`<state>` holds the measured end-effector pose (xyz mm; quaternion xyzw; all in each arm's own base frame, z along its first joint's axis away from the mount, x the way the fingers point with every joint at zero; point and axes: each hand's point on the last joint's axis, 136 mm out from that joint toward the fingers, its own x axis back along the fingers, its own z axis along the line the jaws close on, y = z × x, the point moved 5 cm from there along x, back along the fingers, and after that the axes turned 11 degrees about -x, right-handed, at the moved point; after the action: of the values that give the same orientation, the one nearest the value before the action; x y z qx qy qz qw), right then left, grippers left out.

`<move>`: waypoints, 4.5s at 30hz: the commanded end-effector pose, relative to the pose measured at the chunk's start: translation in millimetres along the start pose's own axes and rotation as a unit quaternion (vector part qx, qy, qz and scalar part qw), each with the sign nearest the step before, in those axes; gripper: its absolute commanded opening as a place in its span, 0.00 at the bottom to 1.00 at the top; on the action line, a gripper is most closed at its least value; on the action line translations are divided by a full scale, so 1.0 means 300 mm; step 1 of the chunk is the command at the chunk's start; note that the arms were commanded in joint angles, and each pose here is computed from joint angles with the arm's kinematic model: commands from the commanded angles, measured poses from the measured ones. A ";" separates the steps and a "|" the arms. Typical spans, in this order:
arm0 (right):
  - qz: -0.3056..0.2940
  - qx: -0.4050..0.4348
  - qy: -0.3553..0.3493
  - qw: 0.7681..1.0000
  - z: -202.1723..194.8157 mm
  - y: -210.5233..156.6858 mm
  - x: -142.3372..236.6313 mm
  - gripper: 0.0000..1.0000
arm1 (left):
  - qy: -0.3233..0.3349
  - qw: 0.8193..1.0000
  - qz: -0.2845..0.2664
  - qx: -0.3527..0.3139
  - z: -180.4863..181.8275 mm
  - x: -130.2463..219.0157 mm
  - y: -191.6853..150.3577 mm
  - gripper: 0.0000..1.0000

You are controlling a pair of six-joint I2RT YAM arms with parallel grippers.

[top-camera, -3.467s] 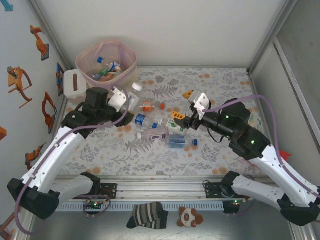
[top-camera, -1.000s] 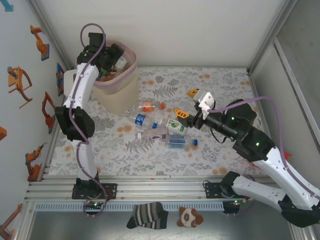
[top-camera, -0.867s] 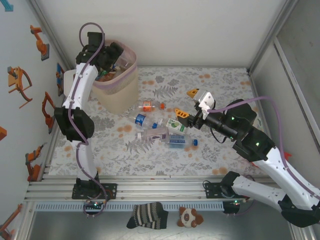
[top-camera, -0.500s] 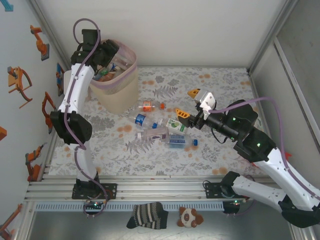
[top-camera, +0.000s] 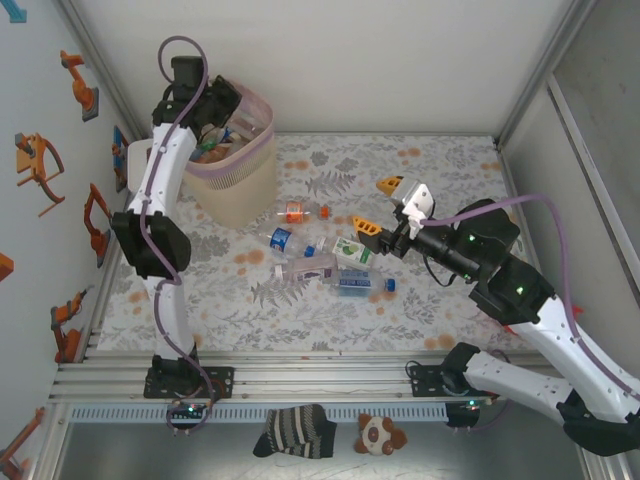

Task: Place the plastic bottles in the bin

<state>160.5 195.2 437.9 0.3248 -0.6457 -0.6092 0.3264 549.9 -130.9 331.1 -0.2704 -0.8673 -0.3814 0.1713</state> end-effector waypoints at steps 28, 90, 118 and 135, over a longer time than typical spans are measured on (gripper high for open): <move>-0.030 -0.004 -0.010 1.000 -0.007 0.084 0.027 0.70 | -0.110 0.978 -0.050 -0.167 -0.180 0.358 0.070 0.18; -0.026 0.004 -0.014 1.000 -0.011 0.114 0.031 0.69 | -0.267 0.507 0.383 -0.725 0.165 0.298 -1.207 0.58; -0.018 -0.003 -0.004 1.000 -0.009 0.089 -0.021 0.69 | -0.249 0.484 0.448 -0.710 0.229 0.238 -1.307 0.41; -0.012 -0.005 -0.011 1.000 -0.018 0.096 -0.035 0.69 | -0.261 0.516 0.379 -0.723 0.131 0.324 -1.186 0.35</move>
<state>171.6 205.8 449.8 0.3138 -0.6496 -0.6069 0.3336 256.9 -270.7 128.2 -0.7019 -0.0940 -0.6854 -0.1694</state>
